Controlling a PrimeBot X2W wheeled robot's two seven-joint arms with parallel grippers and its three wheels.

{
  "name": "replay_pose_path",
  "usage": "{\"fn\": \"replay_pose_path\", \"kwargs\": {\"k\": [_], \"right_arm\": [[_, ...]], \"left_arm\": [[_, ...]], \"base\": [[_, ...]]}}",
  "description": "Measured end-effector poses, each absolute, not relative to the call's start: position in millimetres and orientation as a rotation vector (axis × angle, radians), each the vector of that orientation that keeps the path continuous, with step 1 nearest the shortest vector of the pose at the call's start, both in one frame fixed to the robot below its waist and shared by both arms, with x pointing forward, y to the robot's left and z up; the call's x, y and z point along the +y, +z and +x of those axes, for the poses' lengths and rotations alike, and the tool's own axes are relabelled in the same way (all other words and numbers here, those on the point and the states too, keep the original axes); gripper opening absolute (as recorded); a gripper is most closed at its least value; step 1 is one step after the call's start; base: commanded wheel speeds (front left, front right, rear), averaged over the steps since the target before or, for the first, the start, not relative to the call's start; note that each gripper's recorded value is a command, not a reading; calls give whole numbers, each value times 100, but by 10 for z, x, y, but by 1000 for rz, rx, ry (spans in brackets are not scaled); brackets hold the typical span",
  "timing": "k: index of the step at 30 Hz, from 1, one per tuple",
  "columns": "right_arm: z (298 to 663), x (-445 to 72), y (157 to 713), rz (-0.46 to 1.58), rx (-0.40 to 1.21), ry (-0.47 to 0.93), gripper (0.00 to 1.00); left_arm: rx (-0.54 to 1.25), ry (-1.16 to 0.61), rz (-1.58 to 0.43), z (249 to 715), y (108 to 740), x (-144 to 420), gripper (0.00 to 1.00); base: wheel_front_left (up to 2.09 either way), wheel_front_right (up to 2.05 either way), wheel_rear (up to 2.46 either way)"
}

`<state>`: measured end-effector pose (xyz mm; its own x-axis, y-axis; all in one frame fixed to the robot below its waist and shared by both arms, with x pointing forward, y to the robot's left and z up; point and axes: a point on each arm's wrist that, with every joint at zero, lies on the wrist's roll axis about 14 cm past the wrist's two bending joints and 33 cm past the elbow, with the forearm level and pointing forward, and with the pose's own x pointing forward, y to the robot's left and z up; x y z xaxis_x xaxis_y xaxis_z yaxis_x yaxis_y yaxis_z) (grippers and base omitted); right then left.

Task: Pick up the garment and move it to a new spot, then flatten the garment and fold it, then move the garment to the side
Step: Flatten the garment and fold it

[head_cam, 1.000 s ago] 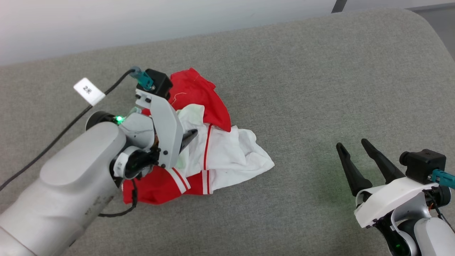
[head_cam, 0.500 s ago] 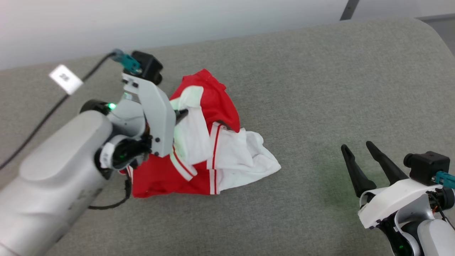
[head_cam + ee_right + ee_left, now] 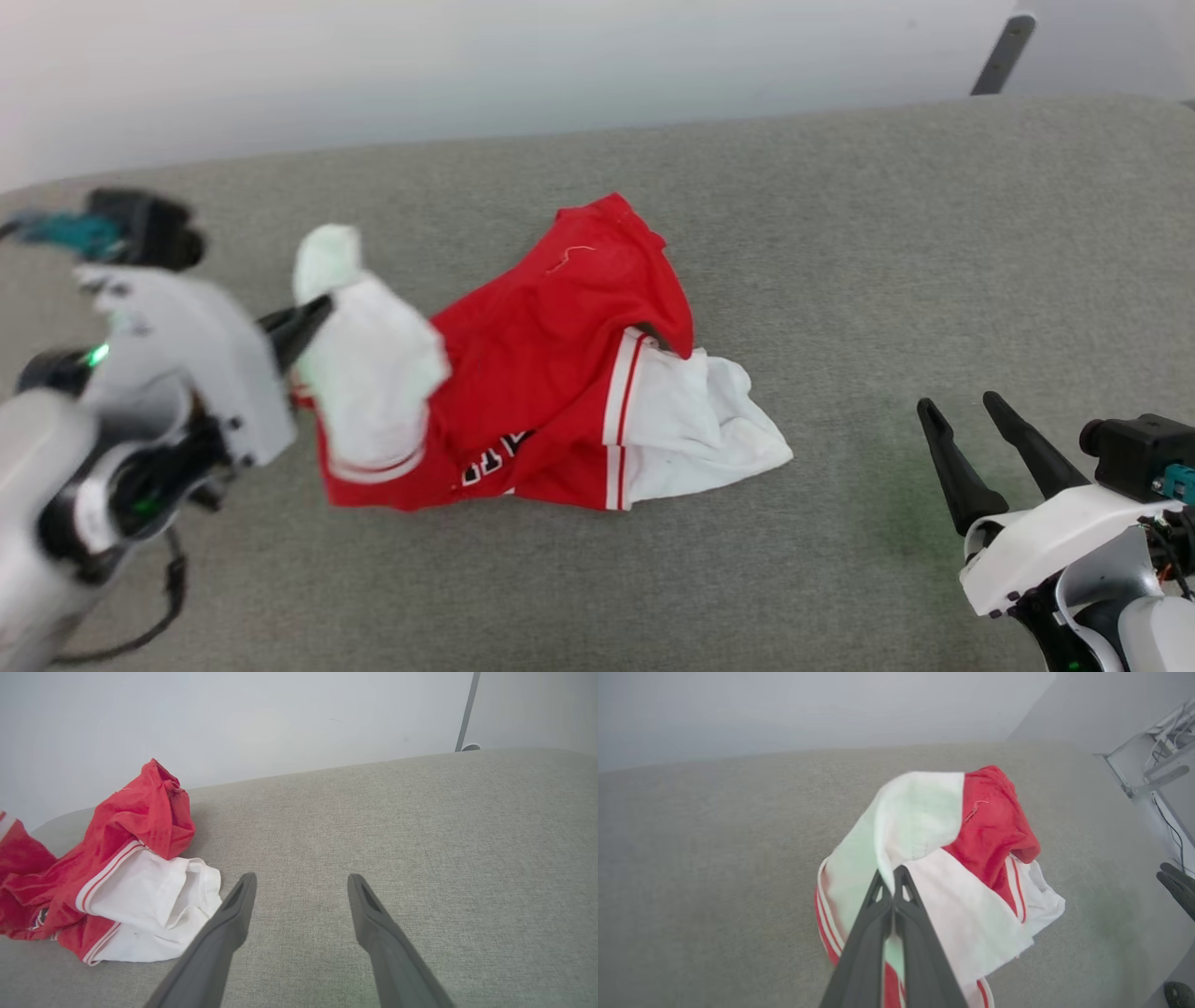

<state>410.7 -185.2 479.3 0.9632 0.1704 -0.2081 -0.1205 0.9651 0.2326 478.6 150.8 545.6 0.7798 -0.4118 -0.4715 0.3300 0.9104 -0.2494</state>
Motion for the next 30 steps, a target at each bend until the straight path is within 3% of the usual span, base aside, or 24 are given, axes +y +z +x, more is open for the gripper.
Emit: {"fn": "replay_pose_path", "kwargs": {"k": [4,9,12,13,15,17,20,21,22,30], "right_arm": [[4106,-1792,4782,222,239,165,100],[4135,-1713,4810,219,239,189,100],[4138,-1683,4824,218,240,198,100],[4136,-1674,4829,217,241,201,100],[4131,-1658,4834,213,243,207,100],[4124,-1641,4838,211,246,212,100],[4111,-1616,4853,208,248,221,100],[4106,-1609,4858,207,248,224,100],[4100,-1601,4864,205,249,228,100],[4008,-1564,4905,188,256,251,100]], "left_arm": [[536,-284,-197,4627,5361,1924,15],[563,-129,-253,4423,5096,2448,13],[587,-53,-264,4313,4908,2701,20],[590,-37,-269,4287,4860,2756,34],[609,-2,-285,4237,4737,2855,30],[626,34,-296,4188,4608,2939,39],[640,79,-305,4144,4473,3039,38],[644,87,-299,4130,4435,3063,84],[639,102,-295,4131,4417,3104,100],[529,117,-287,4154,4601,3230,100]], "base": [[0,0,0],[0,0,0],[0,0,0],[0,0,0],[0,0,0],[0,0,0],[0,0,0],[0,0,0],[0,0,0],[0,0,0]]}}
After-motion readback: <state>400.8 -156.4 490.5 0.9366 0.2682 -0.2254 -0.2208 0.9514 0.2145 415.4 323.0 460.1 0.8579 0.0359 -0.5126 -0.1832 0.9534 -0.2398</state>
